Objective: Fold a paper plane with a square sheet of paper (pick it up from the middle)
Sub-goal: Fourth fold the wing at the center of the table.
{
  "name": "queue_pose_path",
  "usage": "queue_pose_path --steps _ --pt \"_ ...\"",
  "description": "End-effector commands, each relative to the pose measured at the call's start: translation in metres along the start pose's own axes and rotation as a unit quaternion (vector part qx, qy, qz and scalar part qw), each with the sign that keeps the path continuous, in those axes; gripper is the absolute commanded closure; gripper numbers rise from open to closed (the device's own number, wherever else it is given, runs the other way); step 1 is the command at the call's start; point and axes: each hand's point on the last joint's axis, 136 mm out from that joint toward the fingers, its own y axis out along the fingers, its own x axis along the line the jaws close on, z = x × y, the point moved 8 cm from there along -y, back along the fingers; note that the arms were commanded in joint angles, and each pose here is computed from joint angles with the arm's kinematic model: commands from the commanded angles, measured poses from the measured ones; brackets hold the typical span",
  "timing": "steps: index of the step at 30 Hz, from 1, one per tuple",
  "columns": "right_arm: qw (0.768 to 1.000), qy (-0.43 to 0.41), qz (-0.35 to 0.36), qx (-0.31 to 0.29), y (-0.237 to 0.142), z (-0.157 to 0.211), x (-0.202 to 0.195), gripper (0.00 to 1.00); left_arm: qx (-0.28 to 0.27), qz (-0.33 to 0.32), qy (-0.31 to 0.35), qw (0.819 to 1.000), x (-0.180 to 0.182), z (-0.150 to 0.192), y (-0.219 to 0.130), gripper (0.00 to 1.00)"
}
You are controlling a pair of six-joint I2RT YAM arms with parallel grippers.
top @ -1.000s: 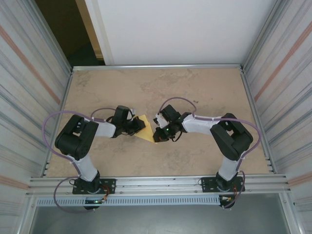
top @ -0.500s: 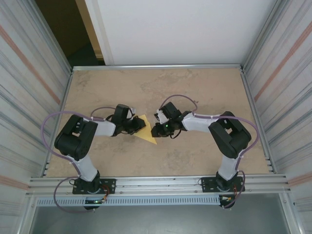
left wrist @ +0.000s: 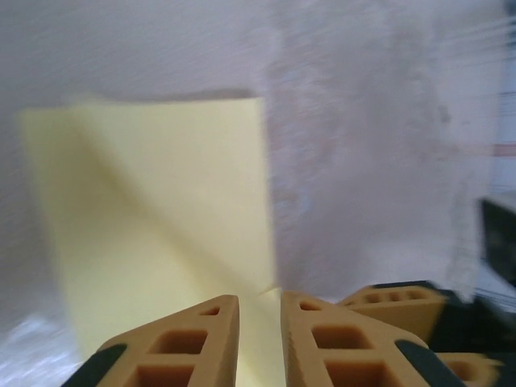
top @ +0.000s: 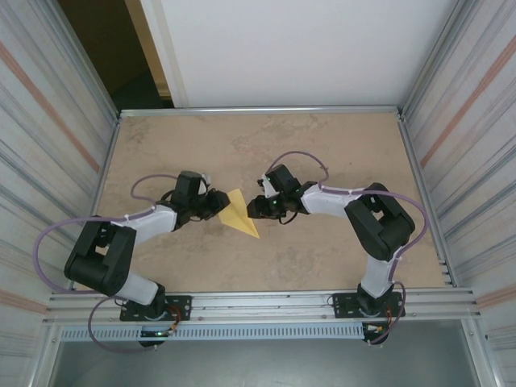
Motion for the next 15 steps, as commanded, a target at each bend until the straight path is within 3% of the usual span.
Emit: queue_pose_path --steps 1,10,15 --pt "0.999 -0.039 0.005 0.007 0.004 -0.002 0.01 0.57 -0.007 -0.026 -0.018 0.999 0.014 0.006 -0.005 0.78" --pt "0.99 -0.125 0.058 0.002 0.004 0.004 0.02 0.56 -0.009 -0.031 -0.021 0.999 0.017 0.006 -0.007 0.79" --pt "0.986 -0.158 0.042 0.025 0.019 0.005 0.029 0.59 0.005 -0.029 -0.032 0.999 0.023 0.01 0.001 0.82"
